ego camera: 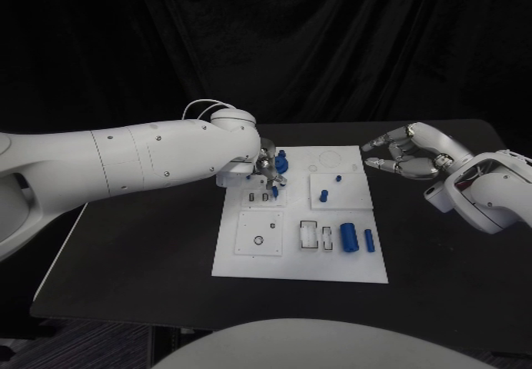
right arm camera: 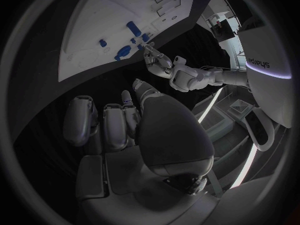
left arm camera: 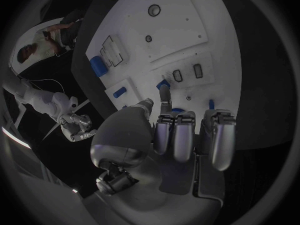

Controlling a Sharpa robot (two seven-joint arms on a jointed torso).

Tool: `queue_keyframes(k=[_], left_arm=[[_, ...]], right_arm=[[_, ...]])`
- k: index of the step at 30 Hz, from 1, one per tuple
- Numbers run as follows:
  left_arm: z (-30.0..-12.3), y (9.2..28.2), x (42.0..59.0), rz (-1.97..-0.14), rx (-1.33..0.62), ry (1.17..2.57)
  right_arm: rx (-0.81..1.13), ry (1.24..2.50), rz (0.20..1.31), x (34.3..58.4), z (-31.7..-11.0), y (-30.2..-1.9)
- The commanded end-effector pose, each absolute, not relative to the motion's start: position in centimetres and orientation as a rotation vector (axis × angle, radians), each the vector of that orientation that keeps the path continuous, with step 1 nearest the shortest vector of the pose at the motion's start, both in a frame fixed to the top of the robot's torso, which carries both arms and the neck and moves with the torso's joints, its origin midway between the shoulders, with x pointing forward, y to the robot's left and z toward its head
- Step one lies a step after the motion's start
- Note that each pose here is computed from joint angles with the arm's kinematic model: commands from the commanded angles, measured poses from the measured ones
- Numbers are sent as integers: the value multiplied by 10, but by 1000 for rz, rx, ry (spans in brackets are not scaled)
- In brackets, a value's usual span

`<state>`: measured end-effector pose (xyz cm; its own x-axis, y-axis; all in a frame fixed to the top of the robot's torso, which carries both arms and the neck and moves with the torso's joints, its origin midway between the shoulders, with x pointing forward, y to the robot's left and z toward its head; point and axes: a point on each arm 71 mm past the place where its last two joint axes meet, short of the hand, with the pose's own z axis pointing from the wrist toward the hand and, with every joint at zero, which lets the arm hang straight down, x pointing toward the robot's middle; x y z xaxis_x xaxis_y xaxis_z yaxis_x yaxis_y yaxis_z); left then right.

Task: Assemble the parts on the task board

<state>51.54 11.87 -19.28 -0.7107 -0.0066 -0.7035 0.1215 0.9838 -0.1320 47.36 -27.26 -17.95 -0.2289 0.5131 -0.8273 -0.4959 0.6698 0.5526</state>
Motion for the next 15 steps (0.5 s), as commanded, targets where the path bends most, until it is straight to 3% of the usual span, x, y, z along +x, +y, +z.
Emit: queue_keyframes(k=[1,15], left_arm=[[-193,117,515,-227,75,2340],[-198,122,516,-224,51,2336]], right_arm=[[-5,1527,920,473,-180,-272],[0,1543,915,473,-181,-272]])
